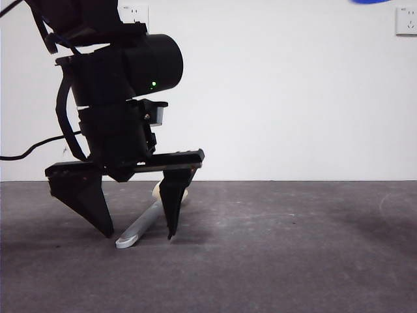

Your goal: Pick up the cup brush,pick up the cup,insert the brush into the cup,clean the cup,put the cup brush back,put the cup back to the fixed position on the table

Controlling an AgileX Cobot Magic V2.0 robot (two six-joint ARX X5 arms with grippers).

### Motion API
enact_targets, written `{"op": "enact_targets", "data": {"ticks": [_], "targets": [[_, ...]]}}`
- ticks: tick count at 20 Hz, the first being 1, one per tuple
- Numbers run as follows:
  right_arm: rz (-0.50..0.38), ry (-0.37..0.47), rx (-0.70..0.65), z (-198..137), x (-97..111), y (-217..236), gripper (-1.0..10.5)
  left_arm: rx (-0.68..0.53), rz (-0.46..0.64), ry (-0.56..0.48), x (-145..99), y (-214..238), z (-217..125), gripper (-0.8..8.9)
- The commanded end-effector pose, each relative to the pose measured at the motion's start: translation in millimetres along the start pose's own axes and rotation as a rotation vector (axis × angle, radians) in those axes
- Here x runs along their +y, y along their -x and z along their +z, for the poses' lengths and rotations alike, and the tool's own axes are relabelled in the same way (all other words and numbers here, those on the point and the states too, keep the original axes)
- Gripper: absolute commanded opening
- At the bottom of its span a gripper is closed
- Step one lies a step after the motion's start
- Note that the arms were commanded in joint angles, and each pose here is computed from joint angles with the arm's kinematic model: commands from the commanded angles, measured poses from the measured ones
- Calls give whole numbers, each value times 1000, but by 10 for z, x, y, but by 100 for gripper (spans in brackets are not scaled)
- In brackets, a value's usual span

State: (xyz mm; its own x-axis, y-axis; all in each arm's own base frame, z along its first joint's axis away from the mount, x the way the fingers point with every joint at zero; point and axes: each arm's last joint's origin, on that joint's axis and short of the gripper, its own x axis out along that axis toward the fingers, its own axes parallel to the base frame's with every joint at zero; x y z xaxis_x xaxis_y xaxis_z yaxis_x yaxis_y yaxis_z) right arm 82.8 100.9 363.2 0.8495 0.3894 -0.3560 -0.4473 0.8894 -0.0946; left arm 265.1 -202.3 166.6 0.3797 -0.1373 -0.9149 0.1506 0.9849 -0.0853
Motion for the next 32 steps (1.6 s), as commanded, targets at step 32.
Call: {"op": "enact_targets", "data": {"ticks": [32], "targets": [[30,-80,75,-1598,-401,-2490,-16,-396,-257,-254,654,2303,-642,440]]}}
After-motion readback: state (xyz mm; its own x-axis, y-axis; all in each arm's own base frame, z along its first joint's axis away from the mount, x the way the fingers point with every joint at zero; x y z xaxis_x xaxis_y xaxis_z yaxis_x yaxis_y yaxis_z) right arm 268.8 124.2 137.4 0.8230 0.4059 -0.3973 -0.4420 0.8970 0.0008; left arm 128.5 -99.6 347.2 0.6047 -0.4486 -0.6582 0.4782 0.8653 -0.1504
